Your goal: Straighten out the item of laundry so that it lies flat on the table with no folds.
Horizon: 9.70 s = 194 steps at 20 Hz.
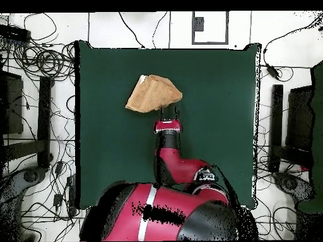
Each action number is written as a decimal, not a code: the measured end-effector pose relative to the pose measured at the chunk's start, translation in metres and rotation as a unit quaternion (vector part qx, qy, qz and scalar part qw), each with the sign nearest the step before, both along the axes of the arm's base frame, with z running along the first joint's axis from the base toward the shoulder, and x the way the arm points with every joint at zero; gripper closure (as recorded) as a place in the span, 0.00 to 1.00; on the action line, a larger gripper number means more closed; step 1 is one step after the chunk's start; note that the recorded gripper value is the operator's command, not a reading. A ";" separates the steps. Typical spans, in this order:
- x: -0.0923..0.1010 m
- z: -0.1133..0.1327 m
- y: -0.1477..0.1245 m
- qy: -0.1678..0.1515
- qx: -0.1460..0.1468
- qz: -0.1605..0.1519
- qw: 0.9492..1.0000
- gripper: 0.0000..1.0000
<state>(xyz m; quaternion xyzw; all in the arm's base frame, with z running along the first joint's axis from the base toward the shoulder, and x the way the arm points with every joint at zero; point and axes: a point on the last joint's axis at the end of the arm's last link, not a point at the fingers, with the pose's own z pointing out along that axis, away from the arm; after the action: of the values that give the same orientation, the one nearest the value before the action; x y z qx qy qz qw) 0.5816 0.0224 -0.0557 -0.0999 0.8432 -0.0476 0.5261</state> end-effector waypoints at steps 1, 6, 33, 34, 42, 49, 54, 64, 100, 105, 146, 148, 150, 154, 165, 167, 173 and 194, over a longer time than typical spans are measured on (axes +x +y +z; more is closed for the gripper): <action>-0.002 0.001 0.000 0.004 -0.001 0.011 1.000 0.00; -0.019 0.000 -0.019 0.054 -0.022 0.079 0.995 0.00; 0.084 -0.025 -0.012 0.113 0.027 -0.025 0.993 0.00; 0.087 -0.027 -0.011 0.109 0.035 -0.037 0.993 0.00; 0.095 -0.029 -0.012 0.067 0.060 -0.063 0.994 0.00; 0.099 -0.029 -0.011 0.056 0.077 -0.045 0.994 0.00; 0.102 -0.029 -0.009 0.048 0.092 -0.019 0.994 0.00; 0.115 -0.041 -0.020 0.117 0.165 0.021 0.979 0.00; 0.157 -0.028 -0.017 0.171 0.382 -0.070 0.905 0.00; 0.162 -0.028 -0.004 0.179 0.404 -0.070 0.894 0.00; 0.172 -0.025 0.105 0.198 0.121 0.098 0.968 0.00; 0.175 -0.024 0.108 0.196 0.096 0.108 0.970 0.00; 0.177 -0.024 0.109 0.194 0.081 0.113 0.971 0.00; 0.180 -0.023 0.110 0.192 0.043 0.126 0.972 0.00; 0.179 -0.013 0.133 0.176 -0.134 0.175 0.959 0.00; 0.178 -0.009 0.142 0.170 -0.188 0.190 0.949 0.00; 0.175 -0.002 0.147 0.163 -0.252 0.205 0.932 0.00; 0.187 0.006 0.097 0.165 -0.315 0.177 0.918 0.00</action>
<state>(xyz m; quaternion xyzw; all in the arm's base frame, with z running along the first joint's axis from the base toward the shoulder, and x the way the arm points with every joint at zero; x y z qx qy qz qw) 0.7685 0.1191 -0.0492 -0.4146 0.8278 -0.2001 0.3207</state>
